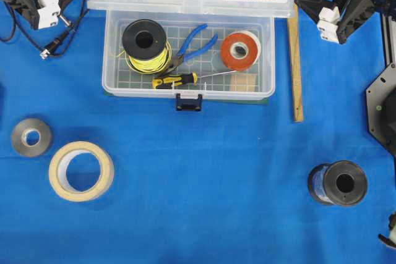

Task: Open the tool box with both arms.
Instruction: 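Push the lid fully open backward, then release it with both grippers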

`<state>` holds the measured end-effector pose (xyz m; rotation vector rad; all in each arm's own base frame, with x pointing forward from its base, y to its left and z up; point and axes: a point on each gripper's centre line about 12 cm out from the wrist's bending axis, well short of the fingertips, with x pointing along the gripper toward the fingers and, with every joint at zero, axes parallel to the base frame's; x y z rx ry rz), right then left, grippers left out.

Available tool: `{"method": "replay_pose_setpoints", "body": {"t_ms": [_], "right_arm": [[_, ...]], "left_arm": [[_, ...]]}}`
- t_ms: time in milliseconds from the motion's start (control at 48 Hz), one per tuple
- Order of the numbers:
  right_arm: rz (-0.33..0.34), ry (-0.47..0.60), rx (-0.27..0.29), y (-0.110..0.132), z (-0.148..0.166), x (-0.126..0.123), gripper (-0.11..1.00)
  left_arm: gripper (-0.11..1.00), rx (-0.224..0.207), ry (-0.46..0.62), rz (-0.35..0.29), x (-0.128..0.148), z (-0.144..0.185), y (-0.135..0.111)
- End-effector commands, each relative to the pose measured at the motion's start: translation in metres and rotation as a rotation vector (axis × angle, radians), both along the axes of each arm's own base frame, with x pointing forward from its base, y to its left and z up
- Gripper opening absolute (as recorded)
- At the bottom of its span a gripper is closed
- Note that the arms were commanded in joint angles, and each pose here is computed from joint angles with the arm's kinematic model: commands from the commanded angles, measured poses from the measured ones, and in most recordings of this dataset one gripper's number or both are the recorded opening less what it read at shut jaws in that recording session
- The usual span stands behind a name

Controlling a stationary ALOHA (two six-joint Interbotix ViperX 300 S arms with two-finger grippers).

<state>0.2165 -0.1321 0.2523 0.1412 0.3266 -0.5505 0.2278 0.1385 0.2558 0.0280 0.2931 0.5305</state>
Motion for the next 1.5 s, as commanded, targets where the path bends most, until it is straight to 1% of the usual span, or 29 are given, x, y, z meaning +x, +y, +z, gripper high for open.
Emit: {"method": "replay_pose_setpoints", "body": {"t_ms": [0, 188, 313, 709, 875, 1167, 1271, 1480], "right_arm": [[0.003, -0.057, -0.019, -0.003, 0.017, 0.009, 0.83], [0.001, -0.059, -0.021, -0.005, 0.017, 0.011, 0.83], [-0.011, -0.063, -0.024, -0.009, 0.017, 0.011, 0.83], [-0.078, -0.043, -0.013, -0.029, 0.012, 0.008, 0.83], [-0.099, -0.038, -0.012, -0.036, 0.010, 0.008, 0.83], [-0.103, -0.034, -0.010, -0.038, 0.009, 0.009, 0.83], [-0.113, -0.033, -0.009, -0.039, 0.009, 0.006, 0.83], [-0.149, -0.009, 0.008, -0.042, 0.007, -0.006, 0.83]], "left_arm": [[0.92, 0.034, -0.064, -0.001, 0.005, 0.020, 0.002], [0.92, 0.029, -0.058, 0.015, 0.002, 0.017, 0.006], [0.92, 0.028, -0.055, 0.026, 0.001, 0.016, 0.008], [0.92, 0.028, -0.053, 0.070, -0.007, 0.015, 0.018], [0.92, 0.035, -0.060, 0.091, -0.010, 0.015, 0.022], [0.92, 0.029, -0.050, 0.104, -0.014, 0.010, 0.024], [0.92, 0.029, -0.047, 0.108, -0.015, 0.010, 0.024], [0.92, 0.009, -0.016, 0.139, -0.023, 0.004, 0.028]]}}
